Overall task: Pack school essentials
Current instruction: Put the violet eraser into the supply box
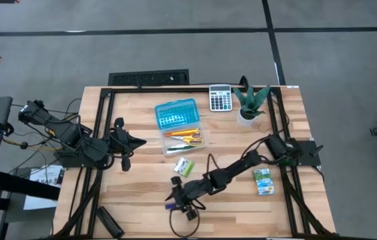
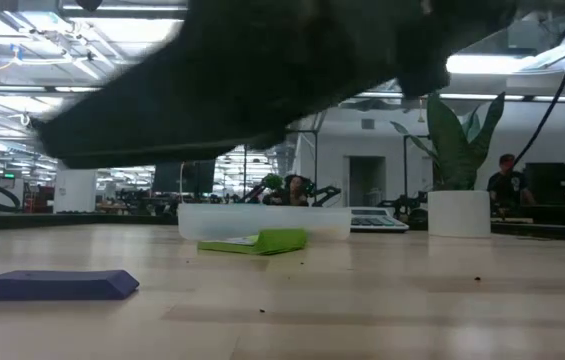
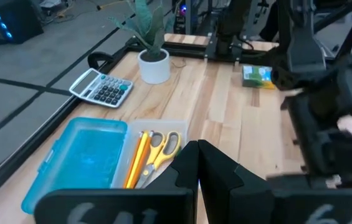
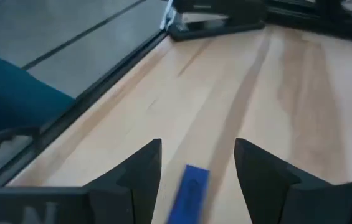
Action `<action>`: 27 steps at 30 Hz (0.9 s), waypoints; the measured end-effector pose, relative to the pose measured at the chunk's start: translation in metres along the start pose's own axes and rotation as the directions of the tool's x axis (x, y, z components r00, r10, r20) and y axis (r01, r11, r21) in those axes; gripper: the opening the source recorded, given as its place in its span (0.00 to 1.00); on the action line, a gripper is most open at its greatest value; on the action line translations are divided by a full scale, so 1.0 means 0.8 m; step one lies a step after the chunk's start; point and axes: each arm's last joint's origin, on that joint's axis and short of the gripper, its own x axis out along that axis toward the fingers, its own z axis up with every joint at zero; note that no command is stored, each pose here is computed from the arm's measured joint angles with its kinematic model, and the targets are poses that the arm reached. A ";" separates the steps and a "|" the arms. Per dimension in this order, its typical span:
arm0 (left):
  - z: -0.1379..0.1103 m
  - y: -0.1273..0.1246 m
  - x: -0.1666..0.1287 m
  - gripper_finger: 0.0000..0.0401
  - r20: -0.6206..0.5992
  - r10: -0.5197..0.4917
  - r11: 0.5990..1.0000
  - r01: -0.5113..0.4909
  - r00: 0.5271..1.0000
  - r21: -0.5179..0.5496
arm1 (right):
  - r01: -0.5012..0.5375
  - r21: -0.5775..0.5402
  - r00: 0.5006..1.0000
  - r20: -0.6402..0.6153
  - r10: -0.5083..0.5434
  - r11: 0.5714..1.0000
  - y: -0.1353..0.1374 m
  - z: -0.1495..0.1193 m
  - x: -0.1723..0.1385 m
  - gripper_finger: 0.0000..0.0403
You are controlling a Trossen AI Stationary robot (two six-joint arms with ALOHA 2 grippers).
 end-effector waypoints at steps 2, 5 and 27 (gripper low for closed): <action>0.000 0.000 0.000 0.00 0.000 0.000 1.000 0.000 1.000 -0.014 | -0.009 0.001 1.000 -0.027 0.009 1.000 0.001 -0.006 0.006 0.53; -0.001 0.000 0.000 0.00 -0.005 0.002 1.000 -0.002 1.000 -0.022 | -0.015 0.020 0.999 -0.049 0.016 1.000 0.002 -0.020 0.018 0.52; -0.001 0.000 0.000 0.00 -0.004 0.001 1.000 -0.001 1.000 -0.018 | 0.005 0.109 0.982 -0.187 0.016 0.994 -0.023 -0.081 0.030 0.06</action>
